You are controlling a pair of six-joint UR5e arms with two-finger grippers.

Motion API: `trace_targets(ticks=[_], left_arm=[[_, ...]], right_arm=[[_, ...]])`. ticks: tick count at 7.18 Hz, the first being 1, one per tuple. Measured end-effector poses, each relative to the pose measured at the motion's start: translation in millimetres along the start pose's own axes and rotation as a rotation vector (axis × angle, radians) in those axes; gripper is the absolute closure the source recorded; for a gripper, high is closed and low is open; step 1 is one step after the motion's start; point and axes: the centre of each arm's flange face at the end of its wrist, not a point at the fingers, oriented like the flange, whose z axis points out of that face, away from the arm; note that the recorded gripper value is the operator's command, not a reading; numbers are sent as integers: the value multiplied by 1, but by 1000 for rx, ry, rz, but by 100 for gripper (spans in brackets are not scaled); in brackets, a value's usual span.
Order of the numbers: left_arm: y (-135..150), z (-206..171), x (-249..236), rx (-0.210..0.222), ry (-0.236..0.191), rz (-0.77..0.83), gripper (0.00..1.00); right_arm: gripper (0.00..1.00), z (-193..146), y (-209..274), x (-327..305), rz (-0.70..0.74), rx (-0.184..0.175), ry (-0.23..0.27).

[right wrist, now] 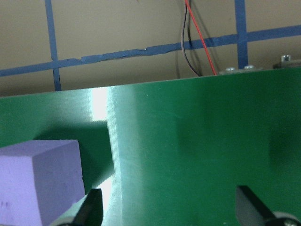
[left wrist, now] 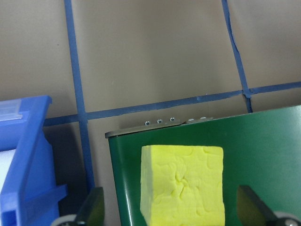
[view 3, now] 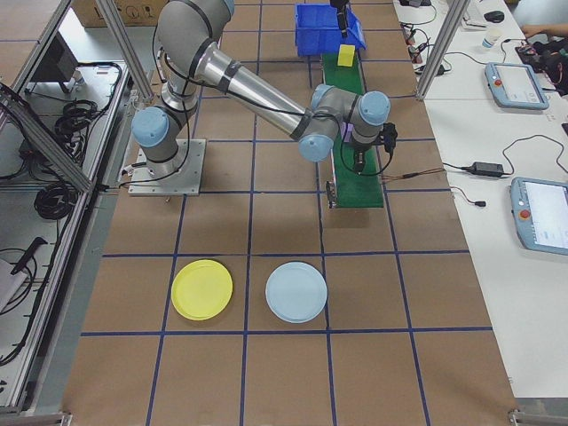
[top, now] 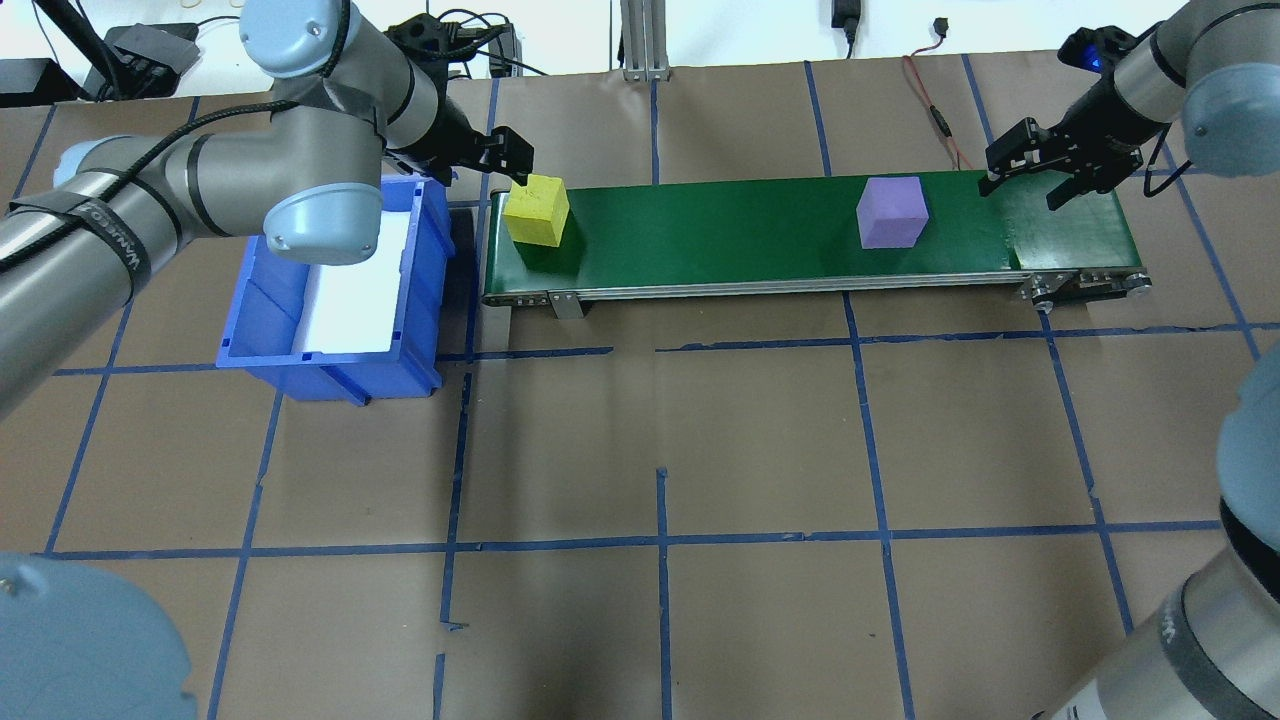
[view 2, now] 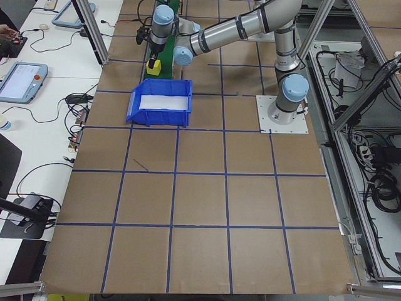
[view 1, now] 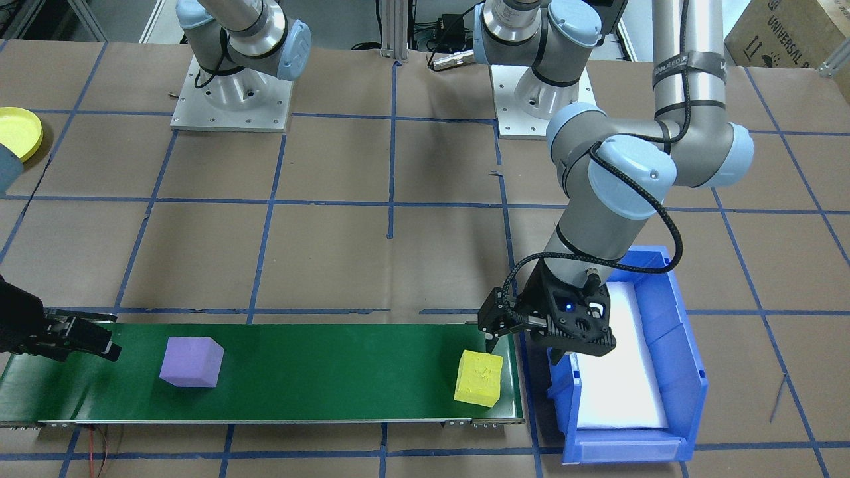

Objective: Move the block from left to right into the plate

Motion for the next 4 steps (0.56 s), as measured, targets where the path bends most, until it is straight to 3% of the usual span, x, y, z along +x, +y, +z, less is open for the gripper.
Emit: trace_targets(ticks=[2,4], left_arm=[[20,-75,-19,-77,-110,39,0],[61,-168,-39,-191,-130,-19,0]], right_arm=[[0,-12,-12,-1,44,27,6],[0,-11,-15,-14,96,21,4]])
